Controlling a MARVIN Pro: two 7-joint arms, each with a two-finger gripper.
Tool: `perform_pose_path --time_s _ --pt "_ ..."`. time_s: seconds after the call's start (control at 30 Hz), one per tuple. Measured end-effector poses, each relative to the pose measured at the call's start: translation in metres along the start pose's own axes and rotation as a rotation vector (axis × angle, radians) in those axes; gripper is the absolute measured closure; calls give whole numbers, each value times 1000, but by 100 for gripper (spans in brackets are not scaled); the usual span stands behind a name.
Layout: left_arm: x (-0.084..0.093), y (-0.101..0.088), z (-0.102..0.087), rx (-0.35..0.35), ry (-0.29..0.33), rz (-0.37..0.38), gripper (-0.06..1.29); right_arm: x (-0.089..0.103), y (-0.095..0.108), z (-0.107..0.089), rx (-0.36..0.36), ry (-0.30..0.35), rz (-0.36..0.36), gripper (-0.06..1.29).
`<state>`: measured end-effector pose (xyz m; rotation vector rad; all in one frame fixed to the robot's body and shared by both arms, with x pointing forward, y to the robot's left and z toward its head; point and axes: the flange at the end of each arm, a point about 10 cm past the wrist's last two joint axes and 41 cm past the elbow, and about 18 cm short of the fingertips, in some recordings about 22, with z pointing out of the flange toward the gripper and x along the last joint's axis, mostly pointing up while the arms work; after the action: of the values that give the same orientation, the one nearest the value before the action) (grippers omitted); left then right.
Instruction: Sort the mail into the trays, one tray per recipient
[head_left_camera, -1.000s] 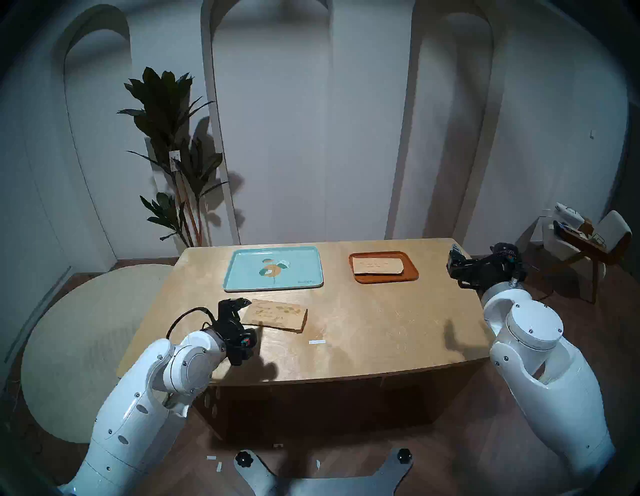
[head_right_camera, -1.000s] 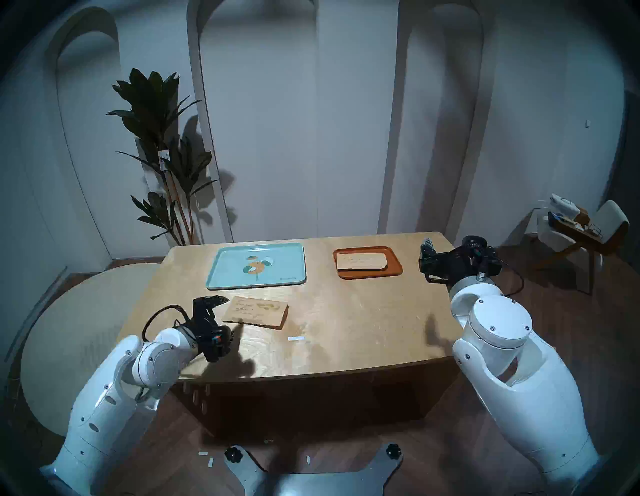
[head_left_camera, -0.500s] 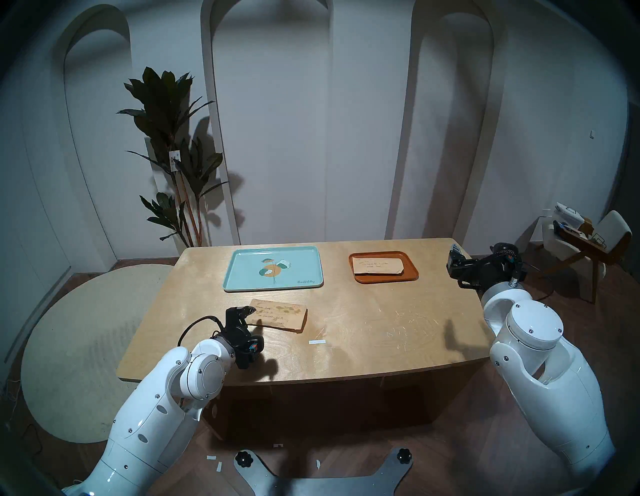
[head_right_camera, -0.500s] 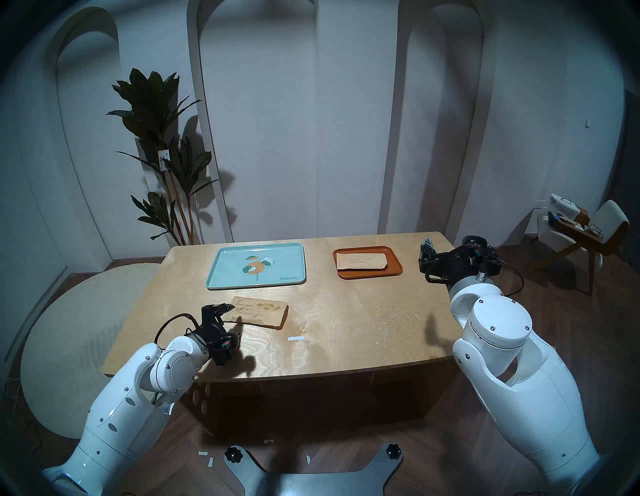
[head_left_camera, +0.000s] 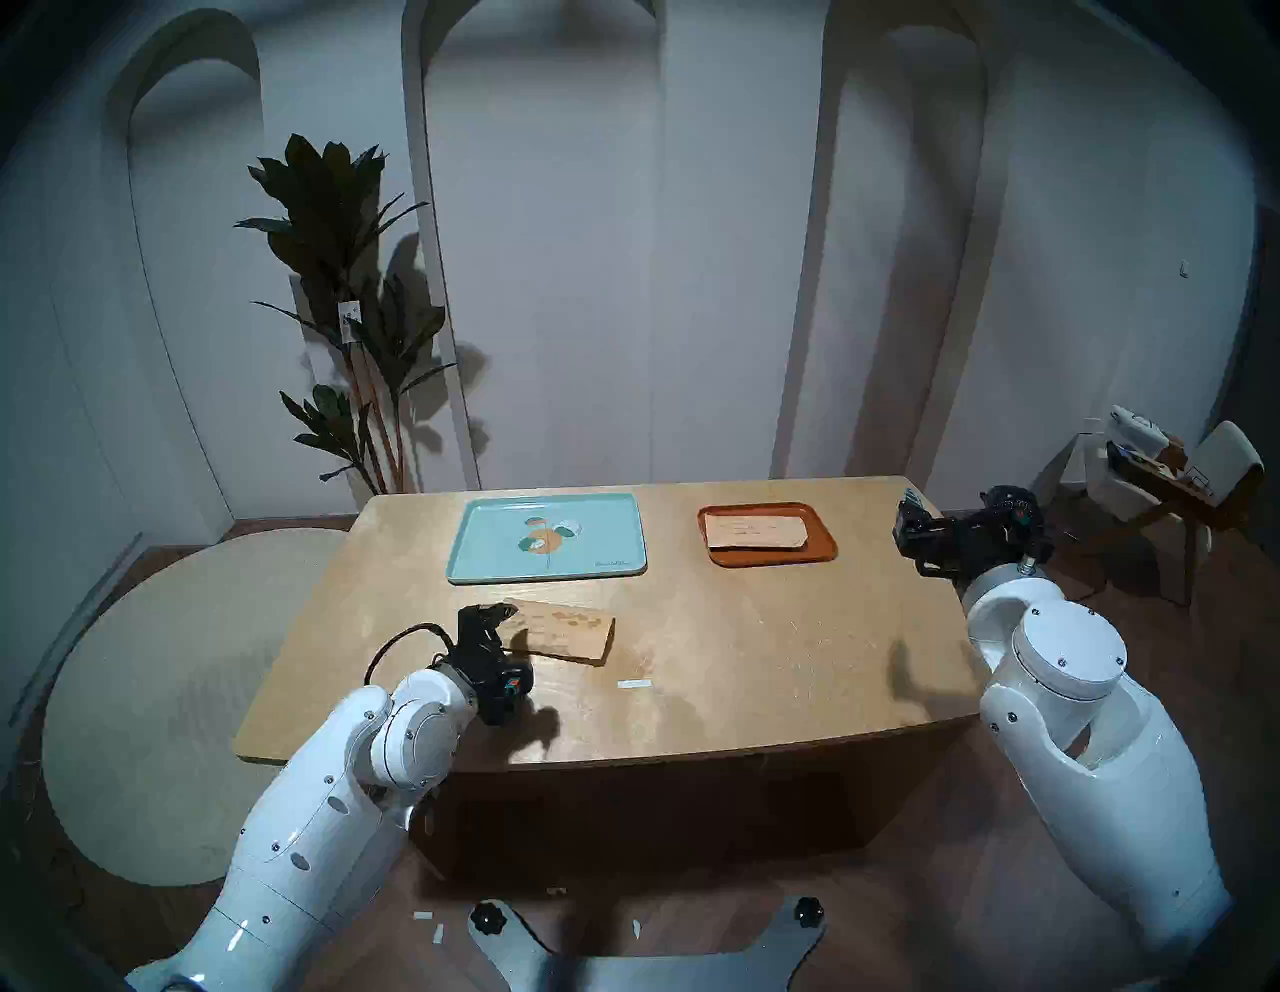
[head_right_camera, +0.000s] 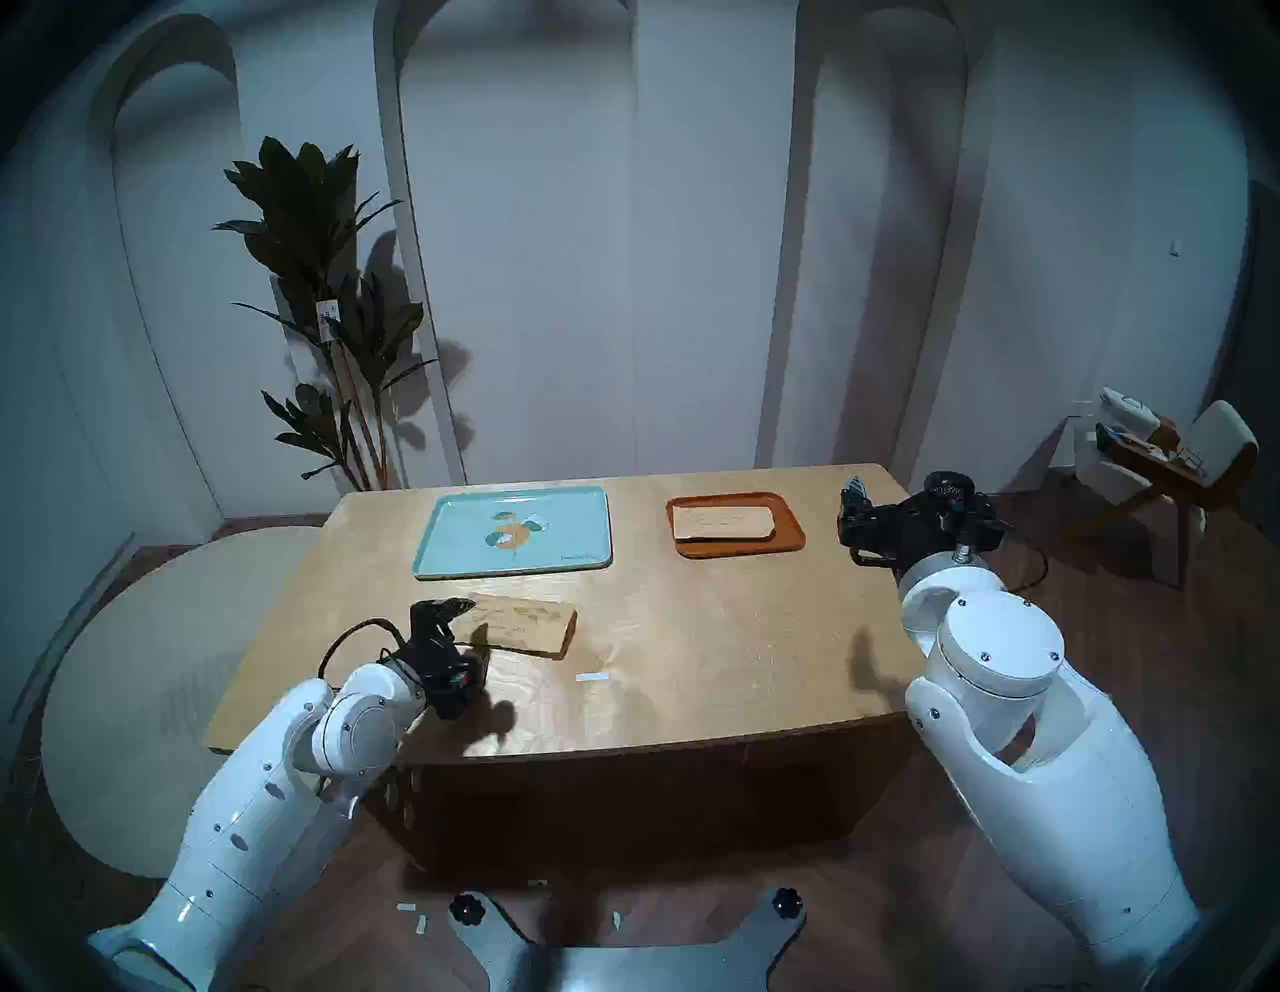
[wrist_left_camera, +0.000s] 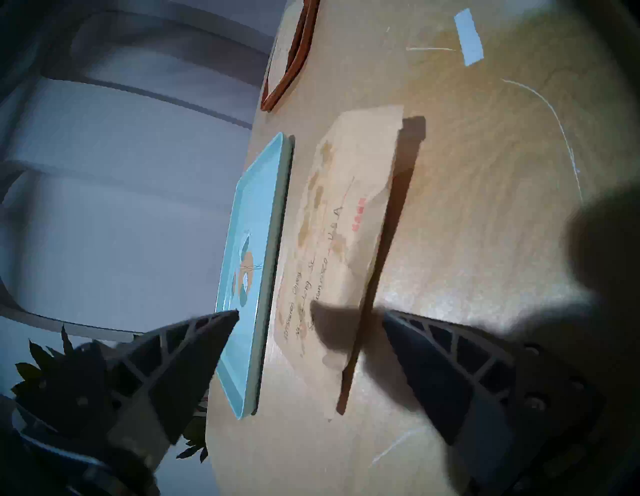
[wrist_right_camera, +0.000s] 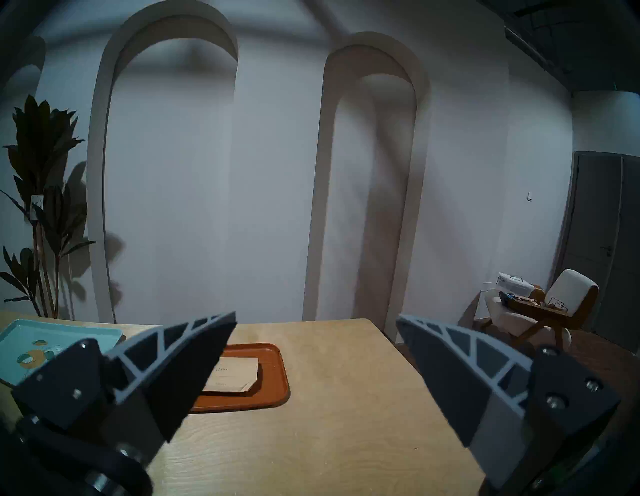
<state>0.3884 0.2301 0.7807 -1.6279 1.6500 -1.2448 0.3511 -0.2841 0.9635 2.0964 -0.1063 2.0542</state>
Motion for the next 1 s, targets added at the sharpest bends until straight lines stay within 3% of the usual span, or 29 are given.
perform_pose_path --time_s 0.4,0.7,1.0 --pt "0 -9 14 -26 28 62 9 0 0 0 0 0 0 -2" --pt "0 -13 22 -26 36 67 9 0 0 0 0 0 0 -2" --pt "-8 -4 21 -75 43 -2 9 0 0 0 0 1 0 -2"
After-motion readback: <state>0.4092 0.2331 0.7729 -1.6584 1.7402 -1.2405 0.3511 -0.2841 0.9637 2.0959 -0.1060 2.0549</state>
